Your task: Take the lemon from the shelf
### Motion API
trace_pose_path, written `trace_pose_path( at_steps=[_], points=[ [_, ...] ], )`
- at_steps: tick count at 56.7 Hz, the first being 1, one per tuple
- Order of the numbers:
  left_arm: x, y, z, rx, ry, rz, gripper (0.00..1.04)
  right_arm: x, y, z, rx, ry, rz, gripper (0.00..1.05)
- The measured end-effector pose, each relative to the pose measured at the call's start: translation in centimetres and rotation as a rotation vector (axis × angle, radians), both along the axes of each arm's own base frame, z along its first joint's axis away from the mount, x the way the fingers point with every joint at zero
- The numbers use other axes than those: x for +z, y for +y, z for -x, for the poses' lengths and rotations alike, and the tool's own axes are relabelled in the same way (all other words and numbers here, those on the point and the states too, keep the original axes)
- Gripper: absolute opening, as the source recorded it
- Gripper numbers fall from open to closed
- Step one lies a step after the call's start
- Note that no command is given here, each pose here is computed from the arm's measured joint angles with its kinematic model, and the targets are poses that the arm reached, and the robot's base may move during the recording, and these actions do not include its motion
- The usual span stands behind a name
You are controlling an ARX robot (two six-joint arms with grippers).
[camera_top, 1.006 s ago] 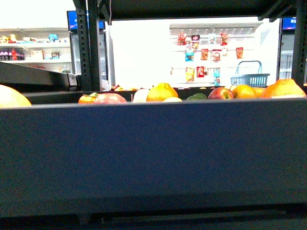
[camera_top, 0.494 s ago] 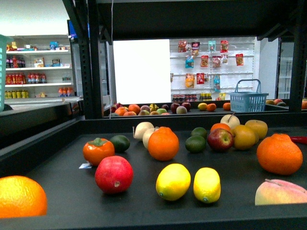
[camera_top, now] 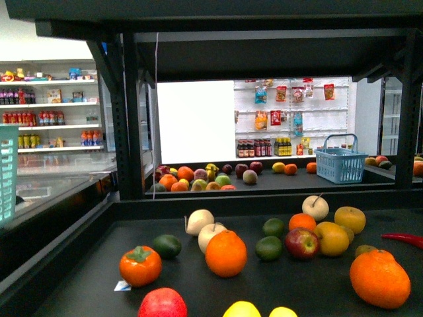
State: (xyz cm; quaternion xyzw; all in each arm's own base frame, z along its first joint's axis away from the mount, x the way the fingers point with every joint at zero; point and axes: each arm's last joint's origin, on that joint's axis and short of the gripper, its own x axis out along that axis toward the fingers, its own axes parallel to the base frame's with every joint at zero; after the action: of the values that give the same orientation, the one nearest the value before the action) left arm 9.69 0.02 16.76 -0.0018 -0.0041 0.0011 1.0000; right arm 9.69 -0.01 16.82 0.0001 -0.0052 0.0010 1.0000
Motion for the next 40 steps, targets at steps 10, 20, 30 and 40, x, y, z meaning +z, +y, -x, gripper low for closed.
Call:
trace_pose_path(
  at_steps=[10,20,30,40],
  points=[
    [0.00,0.00,0.00,0.000,0.000,0.000,0.97,0.00,0.00,0.00,-0.002,0.000,0.000,0.97],
    [0.00,0.00,0.00,0.000,0.000,0.000,0.97,0.00,0.00,0.00,0.000,0.000,0.000,0.97],
    [0.00,0.00,0.00,0.000,0.000,0.001,0.97,0.00,0.00,0.00,0.000,0.000,0.000,0.97],
    [0.00,0.00,0.00,0.000,0.000,0.000,0.97,0.00,0.00,0.00,-0.001,0.000,0.000,0.97]
  ],
)
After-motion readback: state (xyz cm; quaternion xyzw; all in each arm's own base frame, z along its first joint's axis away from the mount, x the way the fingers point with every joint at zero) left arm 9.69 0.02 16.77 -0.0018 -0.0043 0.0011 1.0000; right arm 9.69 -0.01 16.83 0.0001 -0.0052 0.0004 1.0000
